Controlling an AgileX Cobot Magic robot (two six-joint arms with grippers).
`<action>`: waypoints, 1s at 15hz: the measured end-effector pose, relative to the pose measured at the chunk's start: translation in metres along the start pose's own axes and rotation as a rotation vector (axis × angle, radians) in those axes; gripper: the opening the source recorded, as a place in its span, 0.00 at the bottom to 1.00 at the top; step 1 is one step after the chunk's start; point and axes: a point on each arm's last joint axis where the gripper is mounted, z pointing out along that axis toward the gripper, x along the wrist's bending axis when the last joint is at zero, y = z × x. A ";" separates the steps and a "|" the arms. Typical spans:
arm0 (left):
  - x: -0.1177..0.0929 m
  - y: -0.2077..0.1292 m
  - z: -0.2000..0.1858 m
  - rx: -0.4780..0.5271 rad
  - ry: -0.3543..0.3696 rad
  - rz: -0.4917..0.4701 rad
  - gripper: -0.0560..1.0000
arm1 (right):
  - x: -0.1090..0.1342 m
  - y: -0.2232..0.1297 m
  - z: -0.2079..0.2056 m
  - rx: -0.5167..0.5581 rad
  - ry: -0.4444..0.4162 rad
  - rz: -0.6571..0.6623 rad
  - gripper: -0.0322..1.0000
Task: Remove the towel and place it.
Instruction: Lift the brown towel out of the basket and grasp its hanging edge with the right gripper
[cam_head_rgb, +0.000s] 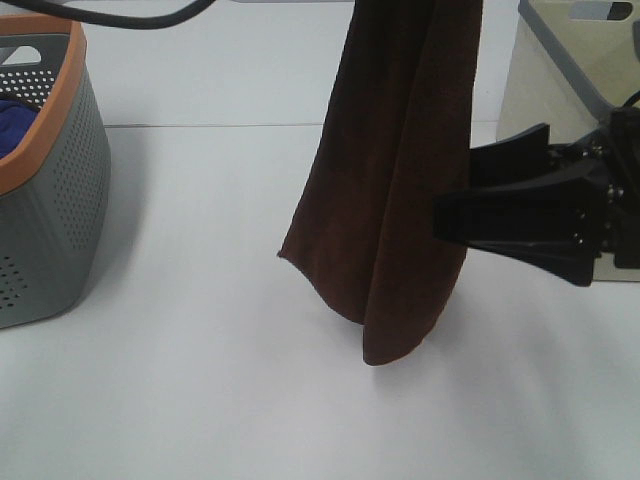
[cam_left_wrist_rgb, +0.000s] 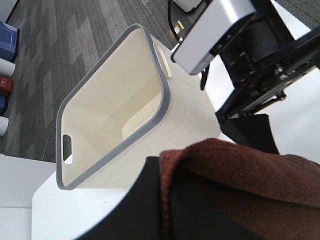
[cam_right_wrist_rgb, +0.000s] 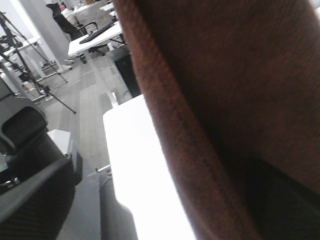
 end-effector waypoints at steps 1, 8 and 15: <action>0.000 0.000 0.000 0.000 0.000 0.000 0.05 | 0.006 -0.004 0.010 0.029 0.048 -0.002 0.90; 0.000 -0.001 0.000 0.006 0.000 0.004 0.05 | 0.016 -0.039 0.068 0.221 0.110 -0.044 0.89; 0.000 -0.001 0.000 0.011 0.002 0.008 0.05 | 0.000 -0.058 0.076 0.306 0.029 0.013 0.88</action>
